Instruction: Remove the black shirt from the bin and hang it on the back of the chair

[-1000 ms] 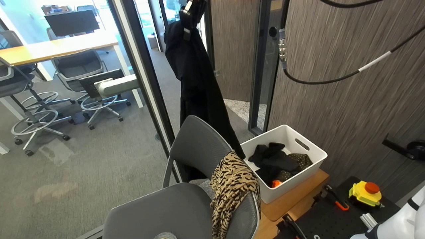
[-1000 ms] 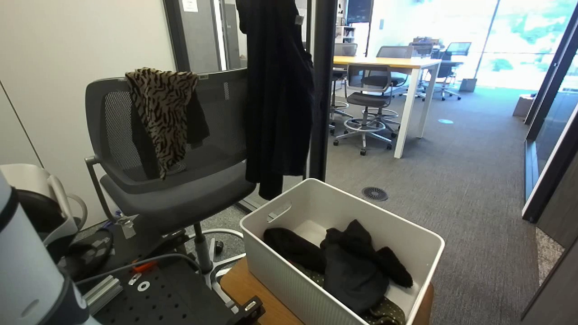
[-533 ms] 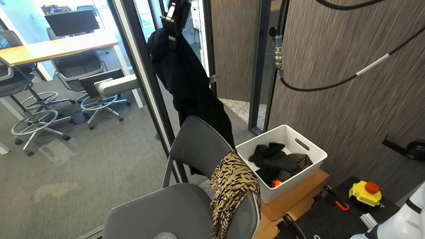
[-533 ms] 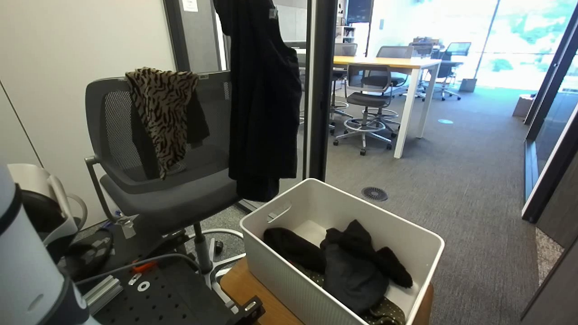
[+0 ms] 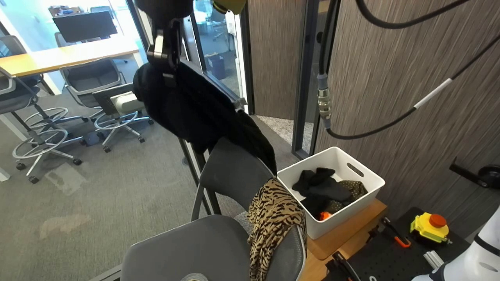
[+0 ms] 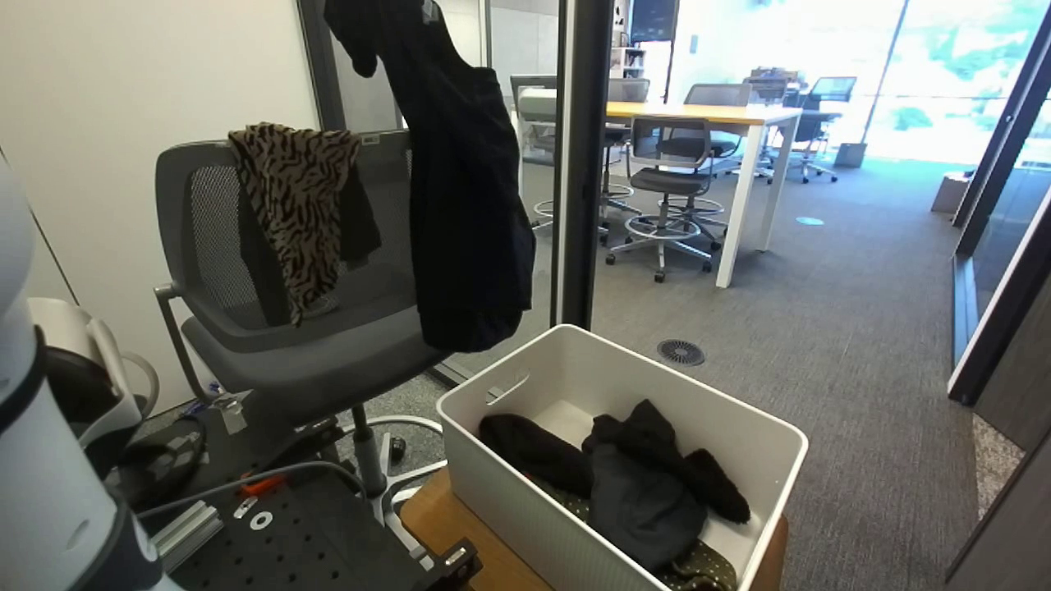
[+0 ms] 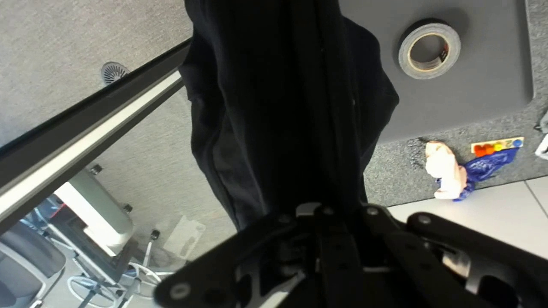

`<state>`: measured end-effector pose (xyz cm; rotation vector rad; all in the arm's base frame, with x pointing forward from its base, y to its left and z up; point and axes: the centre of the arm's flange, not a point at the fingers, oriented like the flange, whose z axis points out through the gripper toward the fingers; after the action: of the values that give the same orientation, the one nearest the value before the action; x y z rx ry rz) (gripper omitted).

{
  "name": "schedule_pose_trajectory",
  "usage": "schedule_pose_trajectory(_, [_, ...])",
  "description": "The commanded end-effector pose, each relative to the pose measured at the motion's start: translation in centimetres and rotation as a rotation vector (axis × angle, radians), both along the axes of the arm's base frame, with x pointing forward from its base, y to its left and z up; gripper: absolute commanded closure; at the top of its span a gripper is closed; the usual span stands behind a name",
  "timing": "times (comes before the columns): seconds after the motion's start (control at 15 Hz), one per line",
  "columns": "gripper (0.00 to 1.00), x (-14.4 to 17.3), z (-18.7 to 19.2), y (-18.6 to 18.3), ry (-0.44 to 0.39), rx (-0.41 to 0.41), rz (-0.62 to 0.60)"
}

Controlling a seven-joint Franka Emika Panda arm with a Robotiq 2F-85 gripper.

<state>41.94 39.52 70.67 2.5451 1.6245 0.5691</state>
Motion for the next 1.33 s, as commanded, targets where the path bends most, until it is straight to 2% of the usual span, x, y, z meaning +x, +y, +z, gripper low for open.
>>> schedule_pose_trajectory(0.0, [0.99,0.5,-4.3,2.5,0.092,-0.023,0.072])
schedule_pose_trajectory(0.33, [0.99,1.1,-13.2,5.4,0.286,-0.051,0.126])
schedule_pose_trajectory(0.6, [0.99,0.4,-17.1,6.8,0.368,-0.090,0.171])
schedule_pose_trajectory(0.93, [0.99,0.9,-22.7,8.1,0.503,-0.165,0.192])
schedule_pose_trajectory(1.27, [0.99,1.4,-23.9,7.7,0.543,-0.175,0.204])
